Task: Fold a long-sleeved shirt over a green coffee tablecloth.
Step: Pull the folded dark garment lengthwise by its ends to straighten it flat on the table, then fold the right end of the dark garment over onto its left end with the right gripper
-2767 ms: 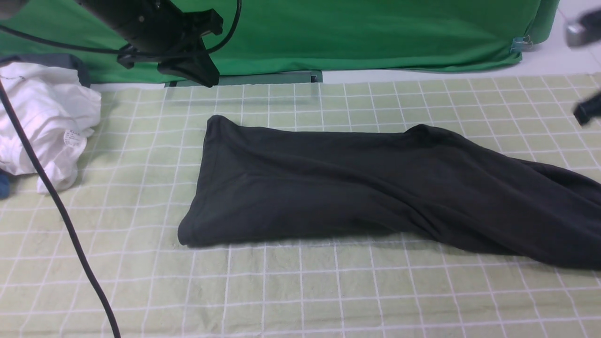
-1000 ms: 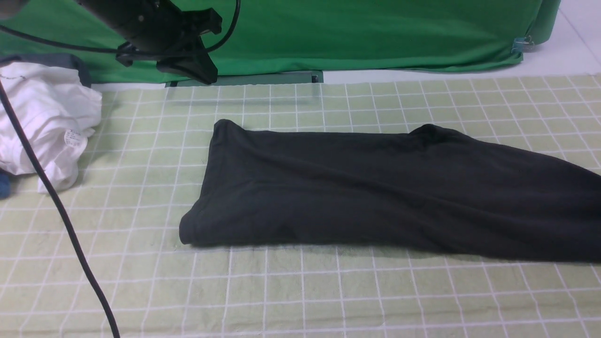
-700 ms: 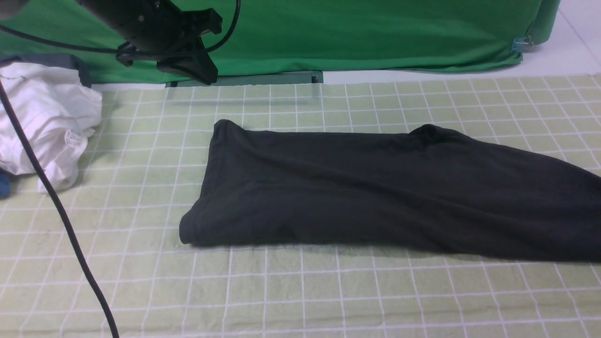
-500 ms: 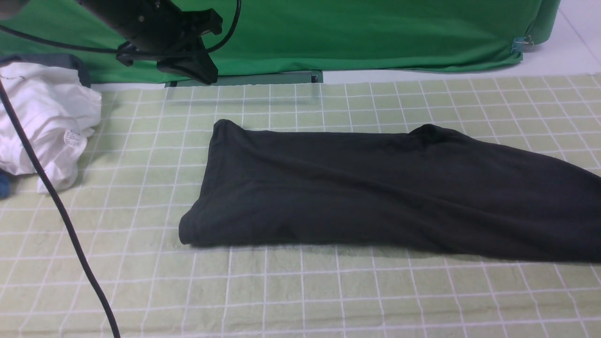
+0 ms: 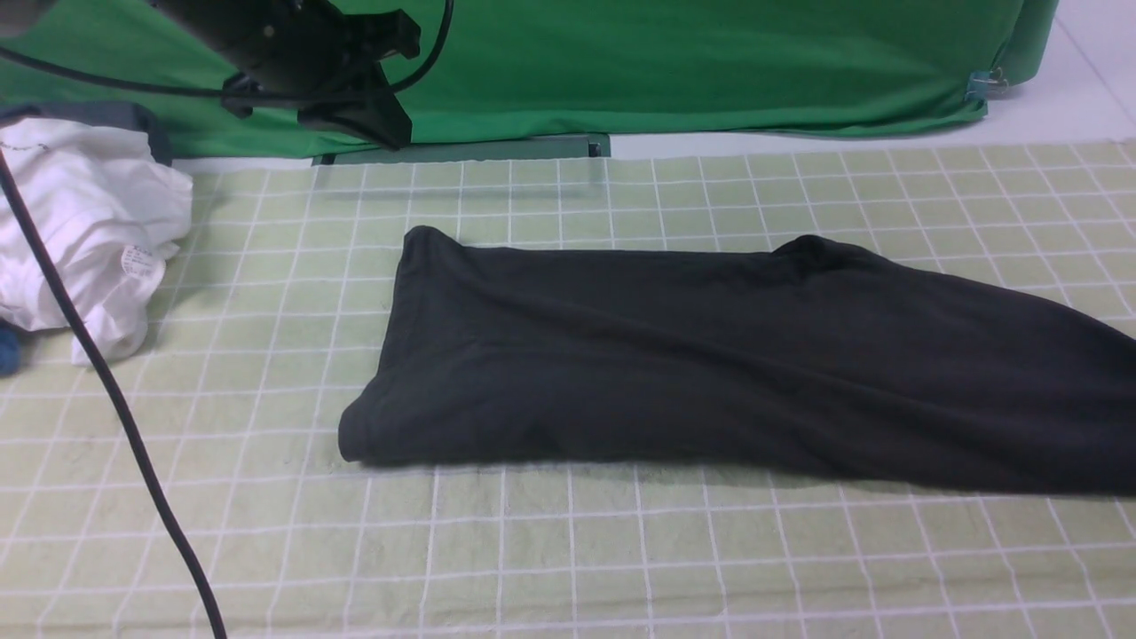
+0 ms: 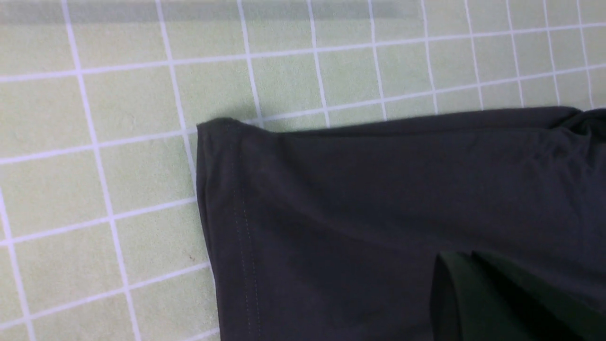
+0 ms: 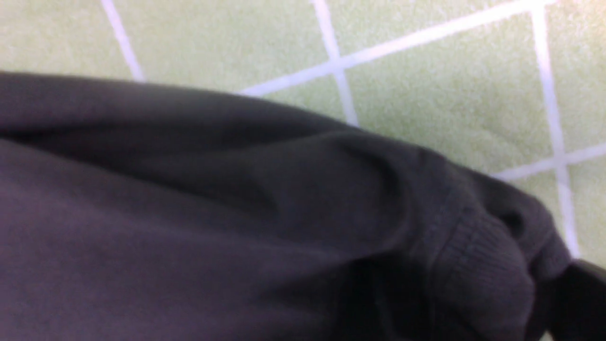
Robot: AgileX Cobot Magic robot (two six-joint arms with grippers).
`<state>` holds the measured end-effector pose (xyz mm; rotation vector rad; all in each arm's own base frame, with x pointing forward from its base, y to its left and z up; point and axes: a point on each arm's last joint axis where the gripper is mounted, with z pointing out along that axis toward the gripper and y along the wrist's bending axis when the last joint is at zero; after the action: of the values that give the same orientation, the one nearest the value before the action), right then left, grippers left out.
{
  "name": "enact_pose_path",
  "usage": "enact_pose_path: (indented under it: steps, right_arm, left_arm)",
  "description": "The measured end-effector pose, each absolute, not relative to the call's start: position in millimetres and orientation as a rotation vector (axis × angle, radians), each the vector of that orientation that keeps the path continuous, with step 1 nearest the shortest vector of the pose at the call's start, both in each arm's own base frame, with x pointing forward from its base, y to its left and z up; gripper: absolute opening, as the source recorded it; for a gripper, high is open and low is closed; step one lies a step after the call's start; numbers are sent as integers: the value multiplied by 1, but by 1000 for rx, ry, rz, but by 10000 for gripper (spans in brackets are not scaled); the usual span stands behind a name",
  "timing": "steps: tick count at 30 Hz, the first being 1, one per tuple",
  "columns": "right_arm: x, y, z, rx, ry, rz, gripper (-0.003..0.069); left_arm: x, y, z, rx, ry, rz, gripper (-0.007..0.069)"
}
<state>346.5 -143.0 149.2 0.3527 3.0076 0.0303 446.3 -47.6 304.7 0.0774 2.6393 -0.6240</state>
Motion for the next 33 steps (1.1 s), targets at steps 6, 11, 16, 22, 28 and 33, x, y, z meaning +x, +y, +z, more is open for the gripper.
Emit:
enact_pose_path:
  steps: [6,11,16,22,28,33]
  right_arm:
    - [348,-139,150,313,3011,67,90]
    - [354,-147,161,280,3007,-5,62]
    - [353,-165,209,338,2915,-166,62]
    - [346,-164,260,374,2824,-212,62]
    - [346,-115,292,285,2791,-106,62]
    - [352,-49,312,135,2713,207,62]
  left_arm:
    - [449,-47,306,65,2609,-616,13]
    - [453,-46,307,63,2567,-587,13]
    - [444,-49,305,130,2644,-665,13]
    - [439,-65,302,191,2670,-745,13]
    - [426,-108,272,408,2736,-764,13]
    - [425,-118,268,463,2722,-767,13]
